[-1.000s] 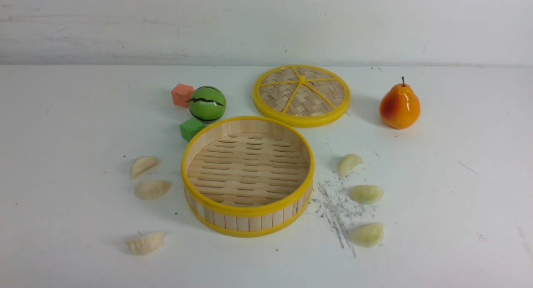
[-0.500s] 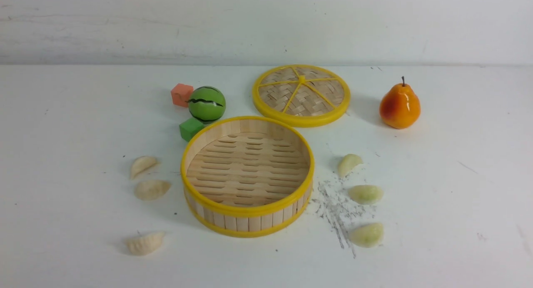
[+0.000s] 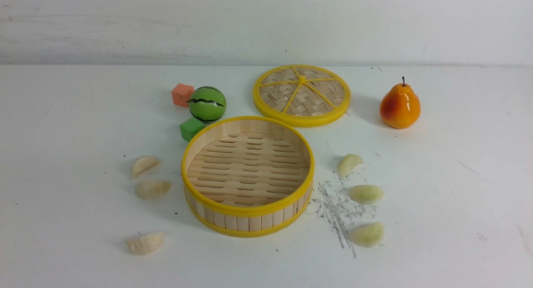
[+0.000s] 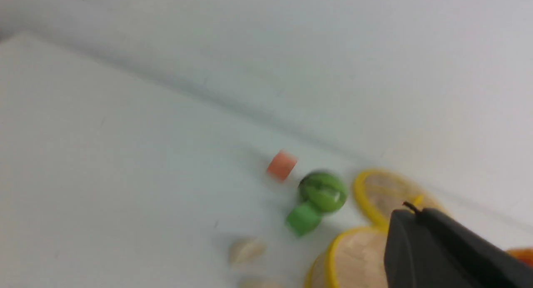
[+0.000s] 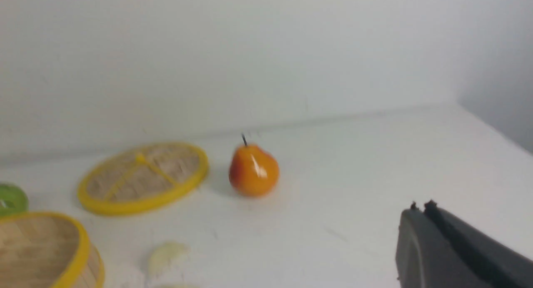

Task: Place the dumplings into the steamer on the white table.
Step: 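Reach for and grasp a dumpling on the table with the left gripper, then place the dumpling into the bamboo steamer basket with the left gripper, then reach for and grasp a dumpling on the table with the left gripper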

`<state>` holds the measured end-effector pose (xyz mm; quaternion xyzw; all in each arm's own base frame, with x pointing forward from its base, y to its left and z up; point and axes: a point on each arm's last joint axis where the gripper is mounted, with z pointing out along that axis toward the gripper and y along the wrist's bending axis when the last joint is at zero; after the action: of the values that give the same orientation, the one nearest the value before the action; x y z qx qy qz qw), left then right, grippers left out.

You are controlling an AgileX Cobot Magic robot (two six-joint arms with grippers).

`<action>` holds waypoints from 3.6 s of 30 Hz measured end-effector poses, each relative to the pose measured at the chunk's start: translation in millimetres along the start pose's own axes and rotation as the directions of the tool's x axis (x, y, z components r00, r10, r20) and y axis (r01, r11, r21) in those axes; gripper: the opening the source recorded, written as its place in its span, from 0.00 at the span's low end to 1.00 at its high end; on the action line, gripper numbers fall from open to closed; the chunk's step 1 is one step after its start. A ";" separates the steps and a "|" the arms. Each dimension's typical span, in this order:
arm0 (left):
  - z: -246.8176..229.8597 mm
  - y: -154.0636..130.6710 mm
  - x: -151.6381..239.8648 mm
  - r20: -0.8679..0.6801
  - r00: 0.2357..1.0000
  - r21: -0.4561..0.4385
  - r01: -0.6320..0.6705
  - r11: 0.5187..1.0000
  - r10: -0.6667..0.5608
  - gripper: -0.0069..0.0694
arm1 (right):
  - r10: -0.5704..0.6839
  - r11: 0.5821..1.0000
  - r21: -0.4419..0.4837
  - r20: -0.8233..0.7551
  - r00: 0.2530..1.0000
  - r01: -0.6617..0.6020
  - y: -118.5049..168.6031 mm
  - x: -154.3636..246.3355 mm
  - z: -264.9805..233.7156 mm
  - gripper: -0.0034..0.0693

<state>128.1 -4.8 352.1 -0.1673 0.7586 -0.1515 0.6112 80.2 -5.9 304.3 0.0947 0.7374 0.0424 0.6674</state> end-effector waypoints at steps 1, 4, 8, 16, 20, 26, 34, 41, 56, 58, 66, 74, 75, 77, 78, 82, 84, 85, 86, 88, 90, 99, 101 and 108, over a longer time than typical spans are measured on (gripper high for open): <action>11.1 -1.1 -1.6 -0.063 0.998 -0.034 0.001 0.999 -0.003 0.07 | -0.002 1.000 0.018 -0.068 0.998 0.004 -1.1 4.9 5.0 0.03; 42.3 -2.1 0.9 -0.254 0.967 -0.112 -0.043 0.993 0.013 0.07 | 0.004 0.999 0.046 -0.297 0.955 0.010 -0.7 23.8 24.3 0.03; 82.8 -6.8 11.3 -0.456 0.890 -0.107 -0.082 0.991 0.025 0.07 | -0.112 0.994 -0.058 -0.608 0.786 0.097 10.6 57.3 44.8 0.03; 151.4 -15.7 35.3 -0.703 0.702 0.026 -0.126 0.992 0.108 0.07 | -0.474 0.869 -0.481 -0.739 0.479 0.117 49.6 101.4 60.3 0.04; 195.4 -21.2 25.8 -0.710 0.674 0.085 -0.205 0.975 0.203 0.12 | -0.550 0.804 -0.588 -0.680 0.484 0.088 66.1 101.5 63.0 0.04; 266.5 -17.1 32.4 -0.711 0.533 0.260 -0.405 0.877 0.458 0.44 | -0.509 0.807 -0.589 -0.661 0.550 0.039 73.7 97.3 66.3 0.05; 333.8 18.0 82.2 -0.679 0.333 0.381 -0.602 0.702 0.654 0.65 | -0.501 0.810 -0.586 -0.661 0.559 0.033 74.3 96.8 66.8 0.05; 351.4 33.6 114.5 -0.703 0.297 0.397 -0.590 0.702 0.647 0.57 | -0.496 0.812 -0.582 -0.653 0.573 0.040 74.5 95.9 68.2 0.06; 319.7 -36.4 36.4 -0.674 0.617 0.250 -0.325 0.912 0.405 0.38 | -0.485 0.817 -0.575 -0.642 0.594 0.046 74.9 94.5 70.4 0.07; 310.7 -65.5 29.5 -0.656 0.649 0.285 -0.260 0.923 0.385 0.38 | -0.481 0.819 -0.573 -0.641 0.598 0.045 75.1 94.2 70.6 0.08; 315.9 -118.5 105.7 -0.739 0.554 0.262 -0.289 0.921 0.384 0.38 | -0.481 0.819 -0.573 -0.645 0.594 0.040 75.2 94.5 70.1 0.09; 330.1 -115.5 147.2 -0.766 0.505 0.226 -0.367 0.903 0.397 0.49 | -0.470 0.822 -0.570 -0.658 0.589 0.020 75.9 94.9 68.9 0.10; 329.9 -115.6 147.2 -0.767 0.505 0.225 -0.365 0.903 0.395 0.53 | -0.467 0.823 -0.568 -0.659 0.589 0.016 76.0 94.9 68.9 0.10; 328.3 -116.2 145.5 -0.773 0.505 0.215 -0.360 0.908 0.384 0.62 | -0.463 0.824 -0.567 -0.662 0.590 0.011 76.3 94.9 68.8 0.10; 326.5 -116.4 143.2 -0.779 0.502 0.205 -0.360 0.910 0.374 0.65 | -0.462 0.824 -0.566 -0.662 0.590 0.010 76.3 94.9 68.8 0.10; 314.1 -119.4 119.8 -0.775 0.499 0.187 -0.407 0.894 0.389 0.69 | -0.462 0.824 -0.567 -0.664 0.588 0.008 76.4 95.0 68.5 0.11; 300.8 -119.0 100.6 -0.779 0.469 0.181 -0.468 0.865 0.417 0.68 | -0.463 0.824 -0.567 -0.664 0.587 0.008 76.4 95.0 68.4 0.12; 292.2 -116.3 91.7 -0.792 0.442 0.168 -0.506 0.846 0.421 0.66 | -0.462 0.824 -0.567 -0.665 0.587 0.007 76.4 95.1 68.4 0.12; 287.0 -115.1 87.1 -0.809 0.412 0.167 -0.523 0.836 0.419 0.65 | -0.463 0.824 -0.567 -0.665 0.586 0.007 76.4 95.2 68.3 0.12; 269.8 -111.1 77.6 -0.850 0.332 0.176 -0.553 0.814 0.409 0.61 | -0.460 0.824 -0.566 -0.667 0.586 0.003 76.5 95.2 68.1 0.12; 255.5 -108.6 80.7 -0.876 0.269 0.215 -0.524 0.824 0.400 0.56 | -0.455 0.826 -0.564 -0.672 0.584 -0.005 76.9 95.2 67.8 0.13; 215.5 -75.9 114.6 -0.865 0.167 0.329 -0.522 0.787 0.473 0.44 | -0.443 0.828 -0.560 -0.684 0.579 -0.027 77.7 95.6 66.6 0.14; 216.7 -73.1 117.2 -0.854 0.175 0.334 -0.537 0.774 0.490 0.45 | -0.441 0.829 -0.559 -0.685 0.579 -0.029 77.8 95.5 66.6 0.14; 227.8 -56.1 146.9 -0.806 0.037 0.463 -0.581 0.669 0.590 0.53 | -0.435 0.830 -0.556 -0.692 0.577 -0.041 78.3 95.6 66.0 0.15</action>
<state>325.8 -125.5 200.5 0.2760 0.9572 0.0426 0.0758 143.5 85.3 218.8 -0.2026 0.9212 0.1974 0.2672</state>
